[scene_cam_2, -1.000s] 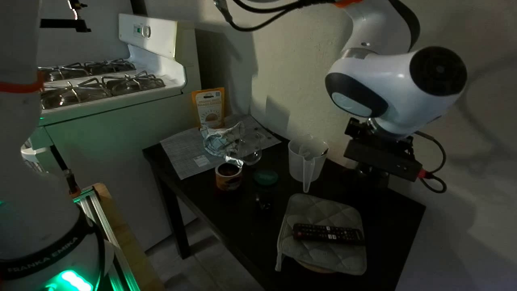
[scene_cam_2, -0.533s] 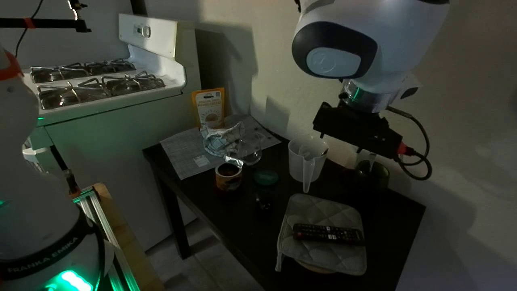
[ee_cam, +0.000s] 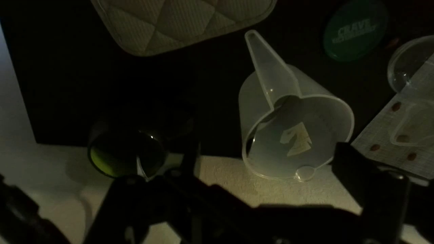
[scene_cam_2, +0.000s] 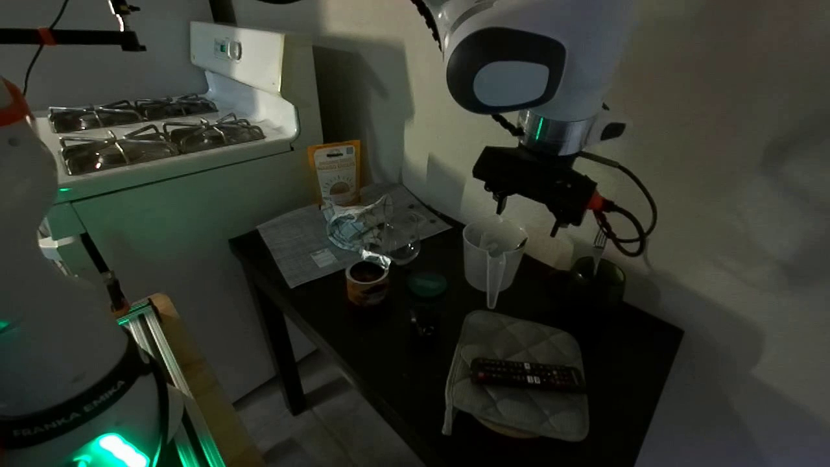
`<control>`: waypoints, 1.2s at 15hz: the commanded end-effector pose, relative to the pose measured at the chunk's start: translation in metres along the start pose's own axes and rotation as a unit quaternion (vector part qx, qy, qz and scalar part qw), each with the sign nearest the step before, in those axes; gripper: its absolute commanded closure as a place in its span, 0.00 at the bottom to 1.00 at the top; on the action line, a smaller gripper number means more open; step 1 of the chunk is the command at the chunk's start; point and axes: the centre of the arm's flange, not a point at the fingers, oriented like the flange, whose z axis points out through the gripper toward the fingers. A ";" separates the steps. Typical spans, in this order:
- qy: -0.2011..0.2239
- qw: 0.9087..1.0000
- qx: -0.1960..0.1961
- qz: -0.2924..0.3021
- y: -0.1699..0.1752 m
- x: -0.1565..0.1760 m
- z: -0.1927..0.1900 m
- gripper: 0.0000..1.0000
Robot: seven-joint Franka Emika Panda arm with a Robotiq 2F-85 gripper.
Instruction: Shift the fork and spoon to the mug
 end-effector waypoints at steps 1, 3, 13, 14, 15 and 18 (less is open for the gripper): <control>-0.001 1.000 -0.015 0.003 -0.018 0.022 0.031 0.00; -0.002 1.000 -0.017 0.008 -0.019 0.030 0.049 0.00; 0.011 0.999 -0.046 -0.001 -0.008 0.049 0.091 0.61; 0.010 0.999 -0.047 -0.005 -0.009 0.052 0.093 0.66; 0.008 0.999 -0.047 -0.008 -0.010 0.054 0.095 0.68; 0.000 0.999 -0.050 -0.015 -0.013 0.059 0.100 0.64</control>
